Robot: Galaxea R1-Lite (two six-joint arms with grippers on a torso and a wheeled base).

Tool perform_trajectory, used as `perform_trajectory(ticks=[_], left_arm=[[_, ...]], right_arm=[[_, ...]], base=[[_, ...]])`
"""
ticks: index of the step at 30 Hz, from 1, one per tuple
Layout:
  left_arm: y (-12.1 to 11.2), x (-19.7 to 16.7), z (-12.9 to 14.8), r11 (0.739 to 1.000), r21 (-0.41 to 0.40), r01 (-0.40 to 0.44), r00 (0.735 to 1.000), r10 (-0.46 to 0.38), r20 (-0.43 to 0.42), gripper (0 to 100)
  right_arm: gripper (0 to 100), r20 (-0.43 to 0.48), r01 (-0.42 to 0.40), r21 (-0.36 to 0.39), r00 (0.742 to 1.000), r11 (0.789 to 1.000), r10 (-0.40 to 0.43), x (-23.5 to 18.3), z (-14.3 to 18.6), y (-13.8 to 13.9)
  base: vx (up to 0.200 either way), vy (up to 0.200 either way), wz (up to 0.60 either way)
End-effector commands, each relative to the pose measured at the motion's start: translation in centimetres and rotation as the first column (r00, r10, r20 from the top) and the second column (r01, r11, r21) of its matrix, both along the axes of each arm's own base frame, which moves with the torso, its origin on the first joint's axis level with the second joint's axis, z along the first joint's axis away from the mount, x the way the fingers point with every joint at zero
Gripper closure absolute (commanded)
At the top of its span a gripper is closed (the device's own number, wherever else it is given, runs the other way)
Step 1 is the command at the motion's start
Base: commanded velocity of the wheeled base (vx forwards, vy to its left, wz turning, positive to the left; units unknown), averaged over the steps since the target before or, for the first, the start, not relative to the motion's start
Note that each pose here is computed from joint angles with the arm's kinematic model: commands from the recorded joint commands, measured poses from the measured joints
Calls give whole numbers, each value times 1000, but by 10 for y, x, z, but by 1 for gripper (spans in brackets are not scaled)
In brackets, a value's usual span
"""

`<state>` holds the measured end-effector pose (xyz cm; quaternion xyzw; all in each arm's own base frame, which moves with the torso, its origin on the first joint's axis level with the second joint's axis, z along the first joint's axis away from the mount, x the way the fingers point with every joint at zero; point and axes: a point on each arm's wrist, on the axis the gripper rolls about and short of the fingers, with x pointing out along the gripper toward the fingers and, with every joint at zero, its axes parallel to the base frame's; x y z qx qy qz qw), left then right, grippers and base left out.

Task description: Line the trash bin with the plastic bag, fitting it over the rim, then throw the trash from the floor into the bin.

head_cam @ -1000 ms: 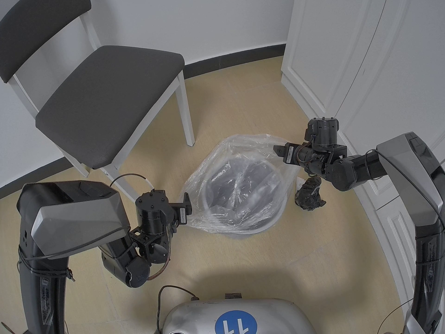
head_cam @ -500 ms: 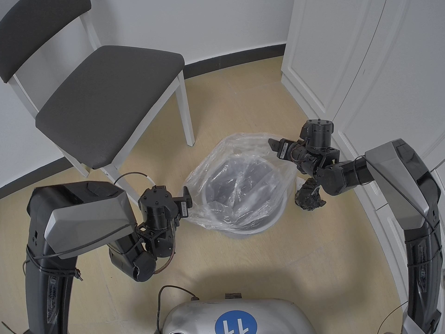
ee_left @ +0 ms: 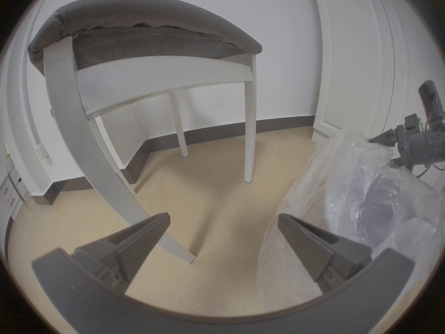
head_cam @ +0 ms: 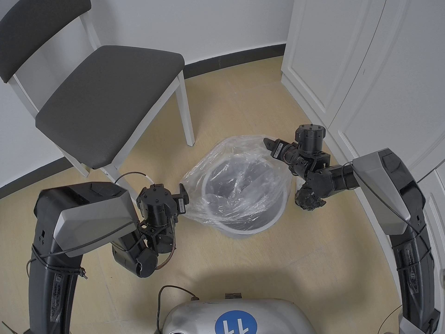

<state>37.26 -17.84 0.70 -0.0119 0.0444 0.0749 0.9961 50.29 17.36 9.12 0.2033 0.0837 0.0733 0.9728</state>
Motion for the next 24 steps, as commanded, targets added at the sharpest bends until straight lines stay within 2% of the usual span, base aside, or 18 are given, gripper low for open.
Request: perform_trajectory(ticks=[1,11,24], left_arm=[[1,2,-5,1000,3,-5,1000,6,-6,0],[1,1,-11,1000,13,-5,1000,5,-22,0],[1,-1,-23,999,34,-1,998,3,-58,0]], right_arm=[[0,-15,0,-1,1000,1000,0,5,-15,2],[0,-42,-2,-12,999,1000,1,8,-29,3],[0,-85,-6,-75,996,997,-1,11,-50,-1]], base=[[0,0,0],[0,0,0],[0,0,0]])
